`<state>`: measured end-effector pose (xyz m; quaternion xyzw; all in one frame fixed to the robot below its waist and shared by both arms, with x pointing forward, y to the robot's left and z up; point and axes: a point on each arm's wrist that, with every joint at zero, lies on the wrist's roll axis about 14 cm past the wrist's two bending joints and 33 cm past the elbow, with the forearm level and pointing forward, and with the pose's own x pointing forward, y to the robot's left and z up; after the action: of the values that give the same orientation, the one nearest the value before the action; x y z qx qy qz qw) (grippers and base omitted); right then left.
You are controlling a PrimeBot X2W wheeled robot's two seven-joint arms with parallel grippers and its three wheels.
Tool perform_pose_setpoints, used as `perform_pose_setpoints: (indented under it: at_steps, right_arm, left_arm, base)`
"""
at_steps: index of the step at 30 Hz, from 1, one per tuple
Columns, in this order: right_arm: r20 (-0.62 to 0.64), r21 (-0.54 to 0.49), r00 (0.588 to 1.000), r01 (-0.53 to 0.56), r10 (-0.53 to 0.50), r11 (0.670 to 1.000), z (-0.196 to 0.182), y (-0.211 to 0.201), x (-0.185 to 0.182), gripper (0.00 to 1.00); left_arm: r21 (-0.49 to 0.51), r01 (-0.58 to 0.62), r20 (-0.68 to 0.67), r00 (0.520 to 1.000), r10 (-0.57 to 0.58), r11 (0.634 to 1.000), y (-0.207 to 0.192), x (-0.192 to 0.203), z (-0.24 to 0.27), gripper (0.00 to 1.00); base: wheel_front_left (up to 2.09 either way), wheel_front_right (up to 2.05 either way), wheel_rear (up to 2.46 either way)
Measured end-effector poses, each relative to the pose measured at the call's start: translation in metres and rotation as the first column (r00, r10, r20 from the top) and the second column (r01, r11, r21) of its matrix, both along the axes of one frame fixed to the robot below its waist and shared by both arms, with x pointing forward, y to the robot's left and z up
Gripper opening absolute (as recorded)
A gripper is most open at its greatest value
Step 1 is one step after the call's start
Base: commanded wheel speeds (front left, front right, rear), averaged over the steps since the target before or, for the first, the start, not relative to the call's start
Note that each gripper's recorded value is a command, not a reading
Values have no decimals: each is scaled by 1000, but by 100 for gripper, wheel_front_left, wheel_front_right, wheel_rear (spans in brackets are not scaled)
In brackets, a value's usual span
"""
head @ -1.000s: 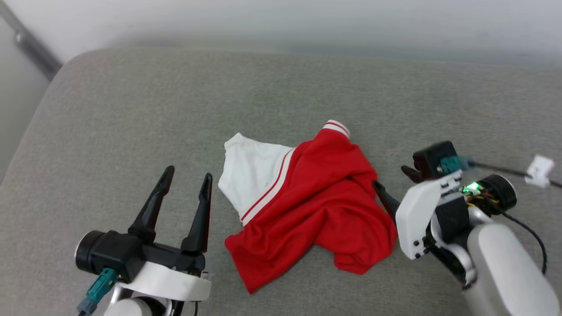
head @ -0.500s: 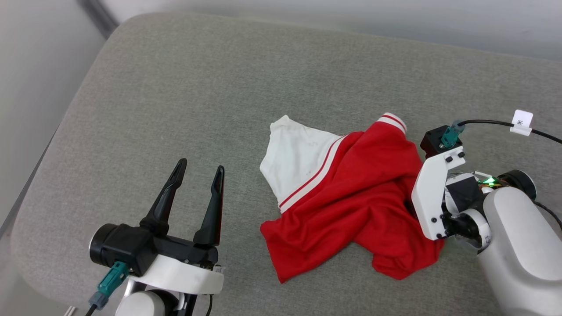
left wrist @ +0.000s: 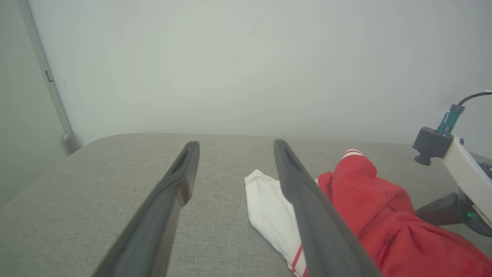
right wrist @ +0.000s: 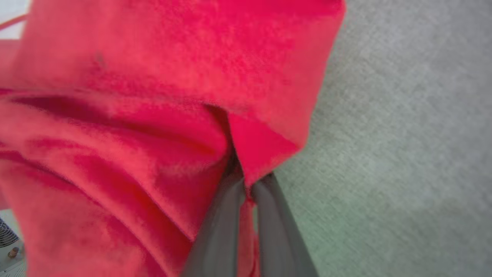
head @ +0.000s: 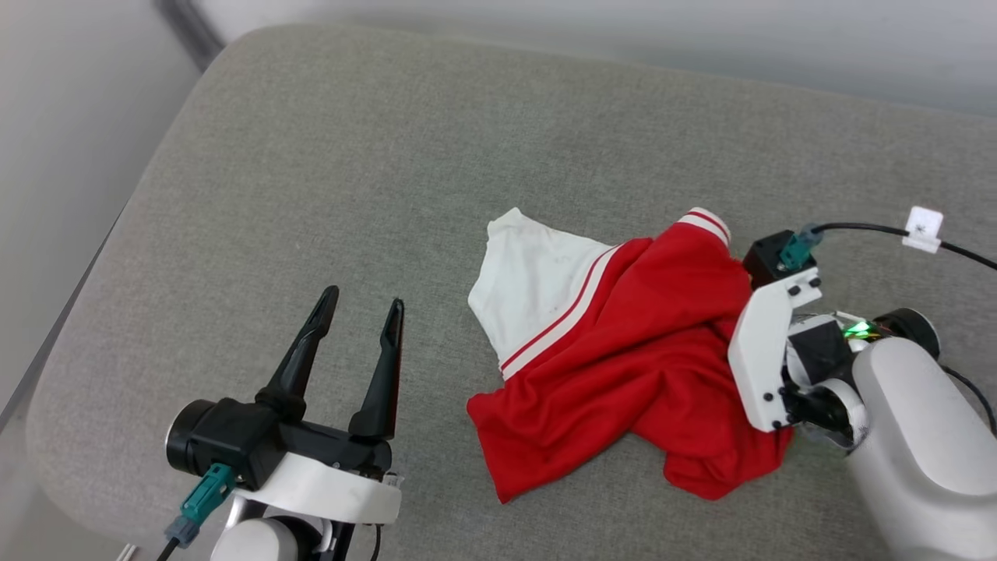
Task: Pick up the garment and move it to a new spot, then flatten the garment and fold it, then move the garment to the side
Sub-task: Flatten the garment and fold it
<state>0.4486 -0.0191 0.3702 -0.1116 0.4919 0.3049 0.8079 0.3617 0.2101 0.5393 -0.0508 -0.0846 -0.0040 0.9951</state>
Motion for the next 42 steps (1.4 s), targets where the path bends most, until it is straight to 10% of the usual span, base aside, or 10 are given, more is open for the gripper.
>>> perform_pose_setpoints:
  at_steps: [9, 17, 36, 37, 38, 39, 42]
  right_arm:
    - [198, -1, 967, 163, -159, 987, 45, -83, 18, 0]
    - [457, -189, 854, 368, -250, 911, 113, -209, 26, 0]
    - [282, -322, 957, 154, -61, 934, 16, -153, 21, 0]
    - [268, -315, 961, 152, -66, 937, 13, -152, 19, 35]
    - [262, -310, 963, 150, -67, 939, 11, -151, 17, 47]
    - [261, -301, 963, 151, -72, 941, 10, -150, 17, 100]
    - [270, -249, 958, 164, -94, 954, 13, -145, 16, 100]
  left_arm:
    - [-15, 44, 38, 998, -43, 999, -12, -4, 10, 100]
    - [-29, 94, 60, 994, -92, 995, -27, -7, 16, 100]
    - [-47, 70, -13, 997, -70, 996, -21, -10, -6, 100]
    - [-47, 69, -14, 997, -70, 996, -21, -10, -6, 100]
    - [-47, 68, -15, 998, -69, 997, -20, -10, -6, 100]
    - [-47, 67, -14, 998, -68, 997, -20, -10, -6, 100]
    - [-47, 67, -5, 998, -67, 997, -19, -10, -4, 100]
  base:
    - [0, 0, 0]
    - [0, 0, 0]
    - [0, 0, 0]
    - [0, 0, 0]
    - [0, 0, 0]
    - [0, 0, 0]
    - [0, 0, 0]
